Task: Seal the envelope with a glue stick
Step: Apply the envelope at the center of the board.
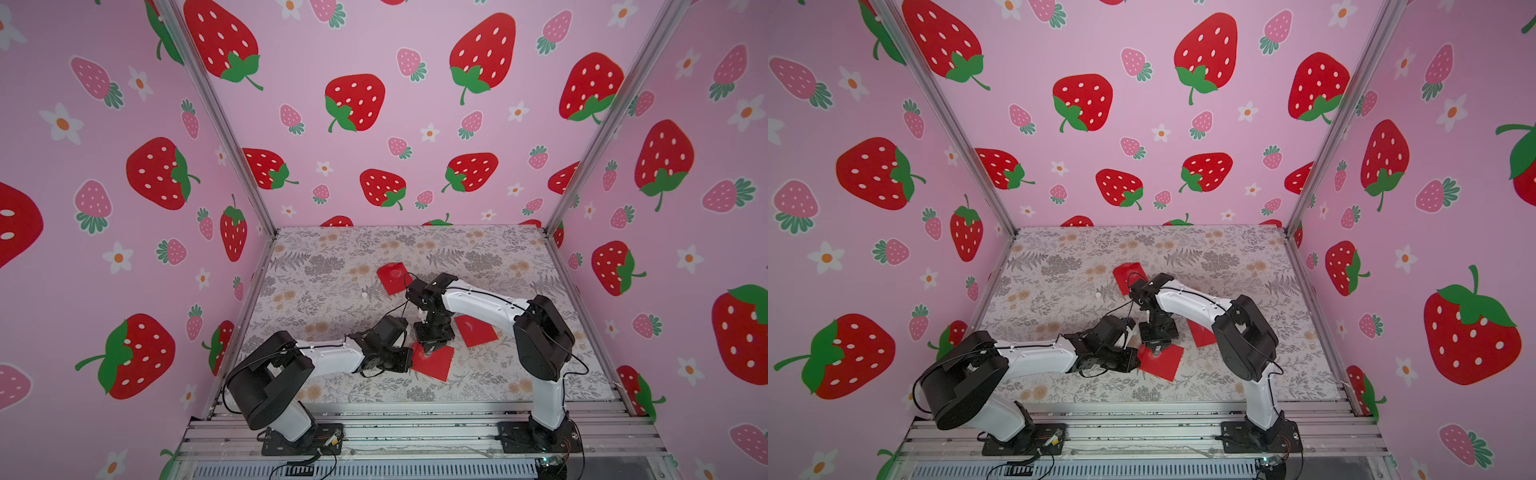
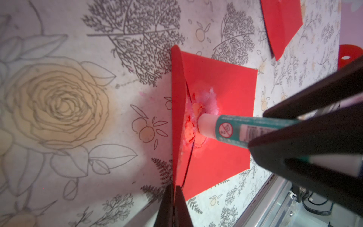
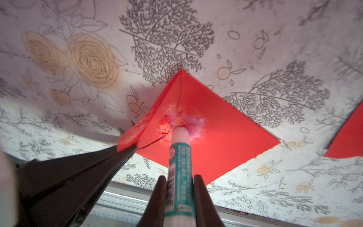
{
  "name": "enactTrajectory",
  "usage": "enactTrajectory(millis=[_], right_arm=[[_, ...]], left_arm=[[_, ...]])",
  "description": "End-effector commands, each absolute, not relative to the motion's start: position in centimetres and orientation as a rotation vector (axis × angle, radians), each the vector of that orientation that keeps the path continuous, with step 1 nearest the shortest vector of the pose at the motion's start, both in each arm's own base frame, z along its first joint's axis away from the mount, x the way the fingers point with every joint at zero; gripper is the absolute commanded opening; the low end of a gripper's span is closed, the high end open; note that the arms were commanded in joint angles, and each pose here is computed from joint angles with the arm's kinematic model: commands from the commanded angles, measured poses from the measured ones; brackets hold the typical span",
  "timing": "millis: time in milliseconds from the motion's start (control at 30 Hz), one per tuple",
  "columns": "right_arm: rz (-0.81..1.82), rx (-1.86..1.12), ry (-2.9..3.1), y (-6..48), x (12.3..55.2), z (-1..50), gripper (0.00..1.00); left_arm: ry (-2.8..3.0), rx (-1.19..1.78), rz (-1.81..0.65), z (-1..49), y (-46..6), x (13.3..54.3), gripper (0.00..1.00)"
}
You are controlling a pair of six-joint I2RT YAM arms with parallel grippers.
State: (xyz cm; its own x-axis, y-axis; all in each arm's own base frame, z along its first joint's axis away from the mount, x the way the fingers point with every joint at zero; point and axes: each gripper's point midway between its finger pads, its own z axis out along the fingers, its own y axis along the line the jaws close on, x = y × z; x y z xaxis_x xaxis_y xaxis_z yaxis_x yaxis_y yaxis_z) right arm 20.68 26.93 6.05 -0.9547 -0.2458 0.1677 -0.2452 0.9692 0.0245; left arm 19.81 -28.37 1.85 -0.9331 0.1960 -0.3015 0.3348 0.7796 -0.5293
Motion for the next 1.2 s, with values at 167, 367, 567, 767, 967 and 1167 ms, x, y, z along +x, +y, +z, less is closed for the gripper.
enactTrajectory(millis=[167, 367, 567, 767, 967, 1167], right_arm=[[-0.087, 0.358, -2.932, 27.7, 20.6, 5.3, 0.00], [0.292, 0.392, -3.002, 23.2, 22.4, 6.4, 0.00], [0.371, 0.410, -2.986, 22.5, 22.6, 6.2, 0.00], [-0.135, 0.372, -2.931, 28.4, 20.9, 5.2, 0.00], [-0.152, 0.354, -2.942, 28.4, 21.2, 5.4, 0.00], [0.124, 0.343, -3.013, 24.4, 22.4, 5.8, 0.00]], left_arm=[[2.787, 0.416, -0.842, 1.1, -27.7, 19.3, 0.00], [2.785, 0.415, -0.836, 1.2, -27.6, 19.4, 0.00], [2.788, 0.414, -0.837, 1.2, -27.6, 19.4, 0.00], [2.790, 0.416, -0.834, 1.2, -27.6, 19.4, 0.00], [2.788, 0.415, -0.833, 1.2, -27.6, 19.4, 0.00], [2.789, 0.417, -0.835, 1.2, -27.6, 19.4, 0.00]])
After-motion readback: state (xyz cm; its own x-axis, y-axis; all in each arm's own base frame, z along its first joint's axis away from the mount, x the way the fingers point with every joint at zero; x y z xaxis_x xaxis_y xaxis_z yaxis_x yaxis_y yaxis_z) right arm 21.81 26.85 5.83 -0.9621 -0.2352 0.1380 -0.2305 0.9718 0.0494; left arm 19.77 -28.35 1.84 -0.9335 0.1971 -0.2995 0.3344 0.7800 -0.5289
